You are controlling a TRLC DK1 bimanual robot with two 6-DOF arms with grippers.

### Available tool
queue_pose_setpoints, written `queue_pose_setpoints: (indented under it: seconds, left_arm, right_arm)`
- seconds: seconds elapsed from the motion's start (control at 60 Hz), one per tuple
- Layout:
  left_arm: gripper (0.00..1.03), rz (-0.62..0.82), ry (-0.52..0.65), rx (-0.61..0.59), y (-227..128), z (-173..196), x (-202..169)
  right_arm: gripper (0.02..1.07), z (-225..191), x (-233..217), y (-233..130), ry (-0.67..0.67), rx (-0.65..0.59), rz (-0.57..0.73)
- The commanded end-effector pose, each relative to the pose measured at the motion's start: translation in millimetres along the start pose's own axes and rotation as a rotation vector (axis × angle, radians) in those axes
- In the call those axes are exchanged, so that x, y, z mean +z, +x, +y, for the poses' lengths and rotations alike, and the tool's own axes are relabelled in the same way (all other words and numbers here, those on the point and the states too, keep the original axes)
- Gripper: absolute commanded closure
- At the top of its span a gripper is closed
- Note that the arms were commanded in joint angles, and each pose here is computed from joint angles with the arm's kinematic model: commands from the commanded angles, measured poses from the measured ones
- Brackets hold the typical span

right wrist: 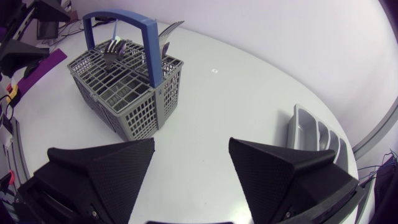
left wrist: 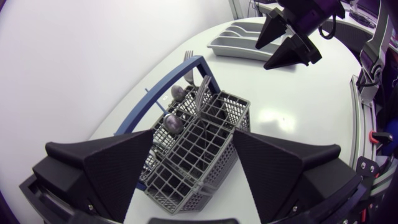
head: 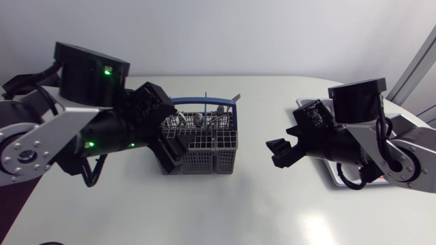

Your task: Unload the cutlery basket into the drawer organizer.

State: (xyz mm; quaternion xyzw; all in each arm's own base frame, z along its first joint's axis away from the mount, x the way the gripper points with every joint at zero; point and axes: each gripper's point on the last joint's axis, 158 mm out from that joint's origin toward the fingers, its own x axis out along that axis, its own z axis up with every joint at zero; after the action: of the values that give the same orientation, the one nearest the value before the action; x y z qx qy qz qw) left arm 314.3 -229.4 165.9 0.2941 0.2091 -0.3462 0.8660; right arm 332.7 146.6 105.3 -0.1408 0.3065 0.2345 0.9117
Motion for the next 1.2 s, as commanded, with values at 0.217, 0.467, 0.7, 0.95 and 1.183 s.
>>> queue_pose_setpoints:
  seconds: [0.217, 0.467, 0.7, 0.95, 1.183]
  left_arm:
    - [0.15, -0.004, 0.038, 0.027, 34, -18, 4]
    - [0.18, -0.029, 0.093, 0.074, 54, -31, 15]
    - [0.26, -0.038, 0.101, 0.169, 74, -15, 16]
    - [0.44, -0.052, 0.104, 0.216, 89, -3, 18]
    - [0.60, -0.071, 0.093, 0.243, 93, 5, 20]
  right_arm:
    - [0.20, 13, 3, 2, -0.015, 0.029, -0.005]
    - [0.20, 15, 0, 3, -0.021, 0.034, -0.001]
    - [0.20, 18, -3, 3, -0.021, 0.044, -0.006]
    - [0.20, 18, -1, 3, -0.022, 0.045, -0.023]
    - [0.20, 19, -7, 6, -0.020, 0.048, -0.010]
